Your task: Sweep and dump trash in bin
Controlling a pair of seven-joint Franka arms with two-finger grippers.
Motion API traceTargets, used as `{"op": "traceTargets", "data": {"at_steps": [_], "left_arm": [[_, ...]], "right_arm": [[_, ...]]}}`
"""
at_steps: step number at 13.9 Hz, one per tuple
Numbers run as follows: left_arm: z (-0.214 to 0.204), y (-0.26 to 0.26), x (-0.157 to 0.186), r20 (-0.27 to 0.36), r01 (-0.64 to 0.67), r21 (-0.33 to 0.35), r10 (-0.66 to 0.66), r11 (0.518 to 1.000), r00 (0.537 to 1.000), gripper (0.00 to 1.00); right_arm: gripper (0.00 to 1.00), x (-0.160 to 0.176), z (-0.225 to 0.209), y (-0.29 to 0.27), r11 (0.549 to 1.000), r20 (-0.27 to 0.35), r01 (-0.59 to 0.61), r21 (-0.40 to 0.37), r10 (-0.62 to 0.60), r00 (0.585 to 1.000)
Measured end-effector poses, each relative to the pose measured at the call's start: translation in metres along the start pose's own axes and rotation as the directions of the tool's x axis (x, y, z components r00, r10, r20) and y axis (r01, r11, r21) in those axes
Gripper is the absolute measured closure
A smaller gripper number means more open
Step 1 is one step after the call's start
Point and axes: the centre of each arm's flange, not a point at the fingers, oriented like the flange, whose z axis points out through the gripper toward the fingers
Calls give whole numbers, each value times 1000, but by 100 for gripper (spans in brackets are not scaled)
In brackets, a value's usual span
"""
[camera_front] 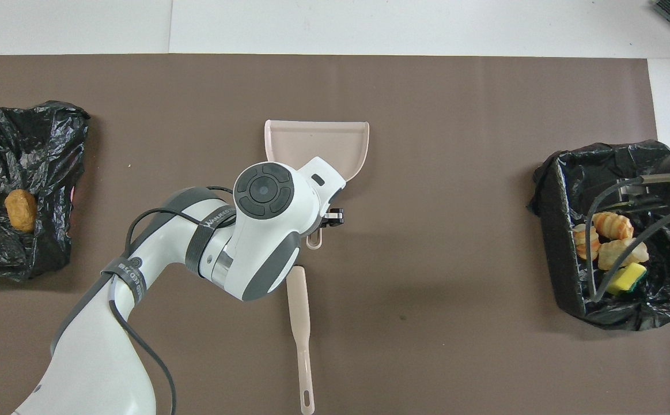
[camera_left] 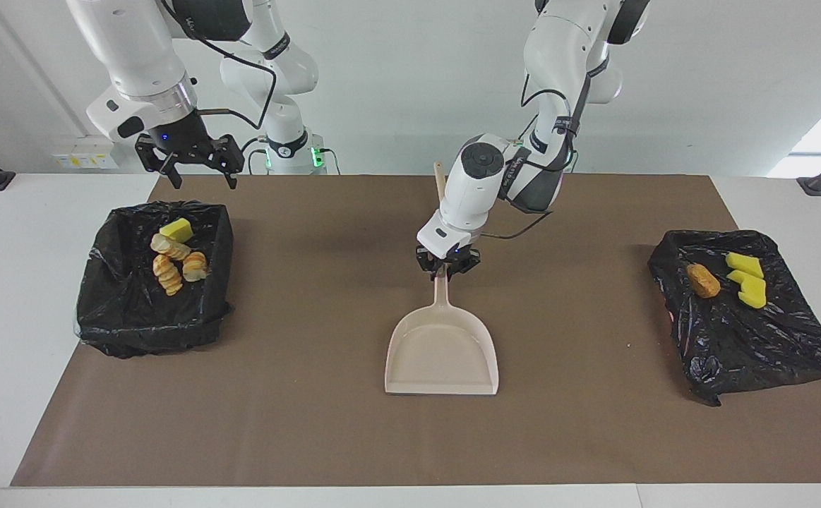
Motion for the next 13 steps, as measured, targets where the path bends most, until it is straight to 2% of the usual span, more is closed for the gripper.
{"op": "traceTargets", "data": {"at_steps": [3, 5, 9, 13], "left_arm": [[-11, -10, 9, -18, 20, -4, -20, 1000, 1000, 18], [-27, -23, 17, -39, 44, -8, -45, 999, 998, 0], [-68, -67, 40, -96, 86, 10, -84, 996, 992, 0], [-114, -131, 57, -117, 77, 37, -72, 996, 991, 0]], "right_arm": [[0, 0, 0, 0, 1000, 0, 0, 0, 0, 1000], [0, 0, 0, 0, 1000, 0, 0, 0, 0, 1000], [0, 0, 0, 0, 1000, 0, 0, 0, 0, 1000], [0, 0, 0, 0, 1000, 0, 0, 0, 0, 1000]]}}
